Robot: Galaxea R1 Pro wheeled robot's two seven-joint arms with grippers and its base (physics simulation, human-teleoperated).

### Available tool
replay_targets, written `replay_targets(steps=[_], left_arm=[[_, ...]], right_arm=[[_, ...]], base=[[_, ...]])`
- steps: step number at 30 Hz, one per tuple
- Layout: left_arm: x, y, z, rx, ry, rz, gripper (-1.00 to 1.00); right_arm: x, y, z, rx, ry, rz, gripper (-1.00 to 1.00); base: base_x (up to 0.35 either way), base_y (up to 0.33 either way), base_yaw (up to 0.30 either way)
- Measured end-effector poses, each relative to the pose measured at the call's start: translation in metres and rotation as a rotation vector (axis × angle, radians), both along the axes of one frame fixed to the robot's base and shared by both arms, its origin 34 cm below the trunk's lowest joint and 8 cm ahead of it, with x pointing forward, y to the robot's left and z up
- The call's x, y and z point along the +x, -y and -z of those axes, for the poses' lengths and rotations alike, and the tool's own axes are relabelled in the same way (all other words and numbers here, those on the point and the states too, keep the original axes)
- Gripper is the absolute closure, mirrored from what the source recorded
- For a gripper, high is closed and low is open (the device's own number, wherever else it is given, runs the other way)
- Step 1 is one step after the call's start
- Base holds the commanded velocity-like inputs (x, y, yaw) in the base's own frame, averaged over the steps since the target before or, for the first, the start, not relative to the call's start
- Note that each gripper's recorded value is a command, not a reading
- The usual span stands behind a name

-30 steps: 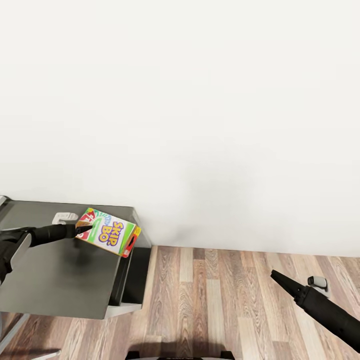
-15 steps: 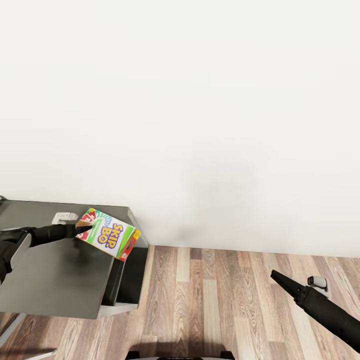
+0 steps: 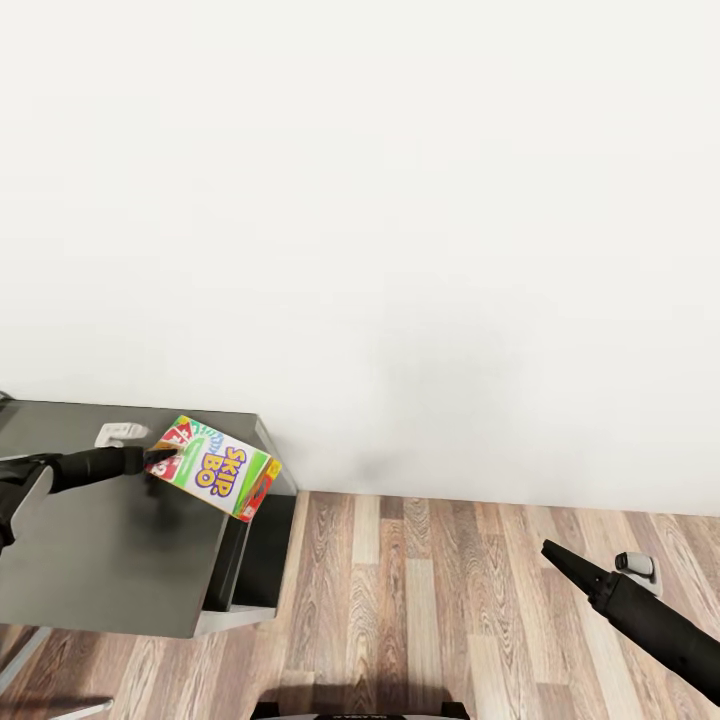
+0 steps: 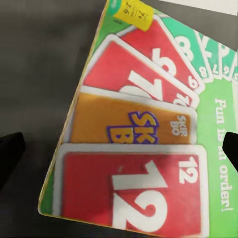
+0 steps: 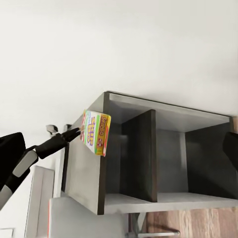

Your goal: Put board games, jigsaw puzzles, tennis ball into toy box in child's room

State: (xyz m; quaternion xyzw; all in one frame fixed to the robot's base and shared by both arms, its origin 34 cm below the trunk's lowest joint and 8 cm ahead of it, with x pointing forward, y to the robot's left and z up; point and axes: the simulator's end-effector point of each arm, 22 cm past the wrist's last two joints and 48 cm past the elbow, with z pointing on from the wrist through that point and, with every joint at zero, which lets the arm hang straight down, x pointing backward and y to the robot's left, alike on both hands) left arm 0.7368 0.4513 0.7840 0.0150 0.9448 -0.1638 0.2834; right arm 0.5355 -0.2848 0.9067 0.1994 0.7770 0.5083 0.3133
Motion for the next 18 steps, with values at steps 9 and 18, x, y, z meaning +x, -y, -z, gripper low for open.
replay_targets(steps=[9, 18], left_arm=[[0.008, -0.053, -0.064, -0.143, 0.066, -0.128, -1.0], [0.003, -0.037, -0.137, -0.355, 0.107, -0.017, -1.0]], right_arm=[[0.0, 0.001, 0.0, -0.002, 0.0, 0.0, -1.0], [0.0, 0.0, 0.001, 0.0, -0.004, 0.003, -1.0]], base=[[0.0, 0.0, 0.0], [0.0, 0.0, 0.0]])
